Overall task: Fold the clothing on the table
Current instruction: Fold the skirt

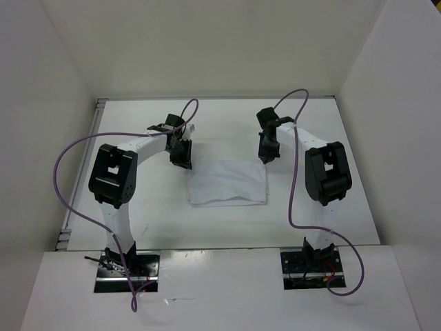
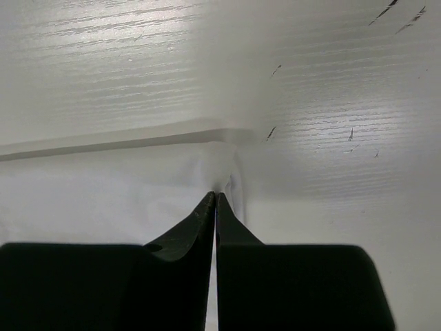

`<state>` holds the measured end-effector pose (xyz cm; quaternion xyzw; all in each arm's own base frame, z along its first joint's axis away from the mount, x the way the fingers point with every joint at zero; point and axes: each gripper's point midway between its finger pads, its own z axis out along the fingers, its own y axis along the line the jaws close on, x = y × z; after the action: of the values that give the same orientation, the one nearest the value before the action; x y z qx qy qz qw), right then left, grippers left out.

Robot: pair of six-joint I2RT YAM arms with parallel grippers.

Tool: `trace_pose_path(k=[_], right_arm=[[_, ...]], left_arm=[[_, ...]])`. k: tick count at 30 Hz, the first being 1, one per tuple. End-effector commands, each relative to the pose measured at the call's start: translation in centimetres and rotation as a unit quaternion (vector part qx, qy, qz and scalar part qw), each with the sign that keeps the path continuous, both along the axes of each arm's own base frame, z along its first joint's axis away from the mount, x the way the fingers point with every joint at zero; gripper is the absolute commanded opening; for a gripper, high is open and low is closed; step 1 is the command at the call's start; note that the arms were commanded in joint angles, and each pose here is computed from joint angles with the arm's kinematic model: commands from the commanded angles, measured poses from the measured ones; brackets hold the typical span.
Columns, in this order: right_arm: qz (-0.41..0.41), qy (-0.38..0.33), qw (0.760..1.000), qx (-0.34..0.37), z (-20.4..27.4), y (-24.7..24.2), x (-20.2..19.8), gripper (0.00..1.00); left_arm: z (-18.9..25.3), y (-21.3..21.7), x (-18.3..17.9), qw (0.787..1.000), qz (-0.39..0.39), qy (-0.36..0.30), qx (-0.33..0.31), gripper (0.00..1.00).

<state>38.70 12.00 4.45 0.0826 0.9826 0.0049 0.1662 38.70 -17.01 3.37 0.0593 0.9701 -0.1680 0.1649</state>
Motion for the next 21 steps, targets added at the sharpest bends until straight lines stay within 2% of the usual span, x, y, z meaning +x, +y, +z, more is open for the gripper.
trace_pose_path(k=[1, 5, 15, 21], right_arm=[[0.004, -0.027, 1.0, 0.005, 0.5, 0.1, 1.7, 0.04], [0.007, -0.02, 1.0, 0.013, 0.1, 0.4, 1.6, 0.0], [0.002, -0.055, 0.998, 0.036, 4.7, -0.4, 1.4, 0.0], [0.0, -0.077, 0.996, 0.045, 6.8, -0.7, 2.8, 0.0]], left_arm=[[-0.8, 0.4, 0.4, 1.0, 0.012, 0.003, 0.008, 0.23], [-1.4, 0.2, -0.1, 1.0, 0.007, 0.015, 0.001, 0.0], [4.2, -1.2, -0.3, 0.998, -0.006, -0.024, -0.05, 0.0], [5.8, -1.0, 0.3, 0.997, -0.005, -0.037, -0.069, 0.0]])
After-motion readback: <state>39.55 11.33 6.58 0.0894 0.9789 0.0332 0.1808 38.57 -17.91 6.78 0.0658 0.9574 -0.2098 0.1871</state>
